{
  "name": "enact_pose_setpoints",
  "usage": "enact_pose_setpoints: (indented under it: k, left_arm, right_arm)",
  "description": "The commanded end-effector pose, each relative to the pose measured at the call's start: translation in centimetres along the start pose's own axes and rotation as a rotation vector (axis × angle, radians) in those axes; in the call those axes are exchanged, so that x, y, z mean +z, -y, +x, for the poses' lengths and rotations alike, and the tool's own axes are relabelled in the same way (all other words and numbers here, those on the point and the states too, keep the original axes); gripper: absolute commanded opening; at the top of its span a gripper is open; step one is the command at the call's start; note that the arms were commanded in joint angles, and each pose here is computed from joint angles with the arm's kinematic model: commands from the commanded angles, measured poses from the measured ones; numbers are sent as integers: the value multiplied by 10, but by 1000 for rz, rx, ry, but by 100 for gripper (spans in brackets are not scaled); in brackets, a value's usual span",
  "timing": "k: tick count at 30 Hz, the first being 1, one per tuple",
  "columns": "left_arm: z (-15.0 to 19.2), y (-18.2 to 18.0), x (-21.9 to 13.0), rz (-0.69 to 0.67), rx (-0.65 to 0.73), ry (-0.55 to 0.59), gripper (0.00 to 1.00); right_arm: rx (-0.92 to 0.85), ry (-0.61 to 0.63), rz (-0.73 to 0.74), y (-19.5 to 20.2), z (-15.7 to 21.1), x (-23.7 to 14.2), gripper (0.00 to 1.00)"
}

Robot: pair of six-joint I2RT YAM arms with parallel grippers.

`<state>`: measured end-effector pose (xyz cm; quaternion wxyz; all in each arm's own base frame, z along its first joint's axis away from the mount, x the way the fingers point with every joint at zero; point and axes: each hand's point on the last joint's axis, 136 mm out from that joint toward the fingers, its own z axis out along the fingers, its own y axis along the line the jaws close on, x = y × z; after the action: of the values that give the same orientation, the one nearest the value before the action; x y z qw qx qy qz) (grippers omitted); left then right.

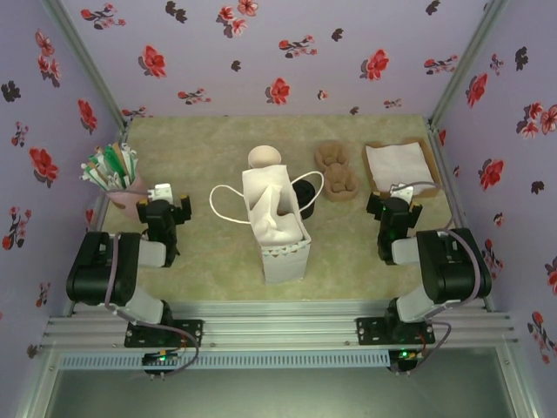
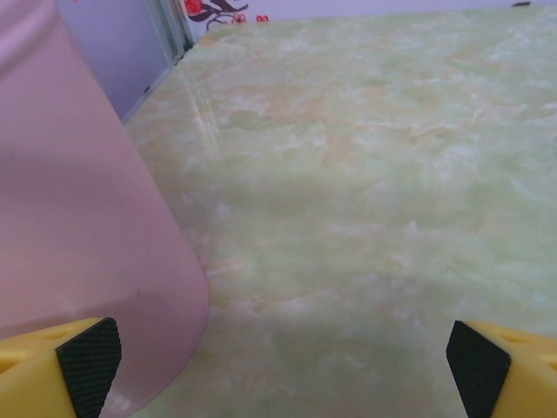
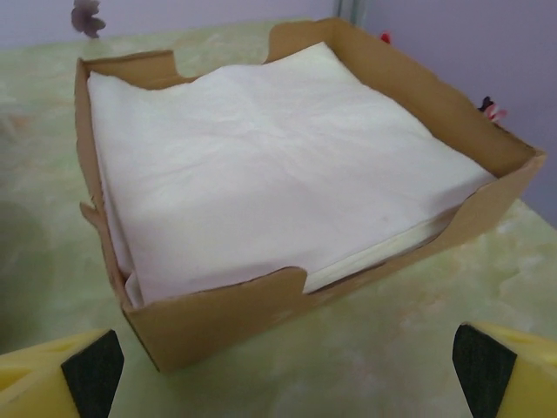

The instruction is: Pack the takeout coffee

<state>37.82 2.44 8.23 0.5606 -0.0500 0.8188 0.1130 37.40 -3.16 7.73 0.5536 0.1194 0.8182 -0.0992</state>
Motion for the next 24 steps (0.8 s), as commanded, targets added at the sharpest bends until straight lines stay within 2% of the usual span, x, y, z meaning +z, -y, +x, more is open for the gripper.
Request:
enact_pose_setpoints:
  k: [1,6,24]
  left_arm:
    - [-21,1,2,16,-10,76,99]
    - [-21,-1,8,8,-16,46,99]
    - [-21,-2,8,6,-16,45,99]
  right_arm:
    - [-7,46,-36,-8,-16,4,99]
    - [11,6,-73,-10,-14,9,99]
    - [13,8,-75,-10,-14,9,99]
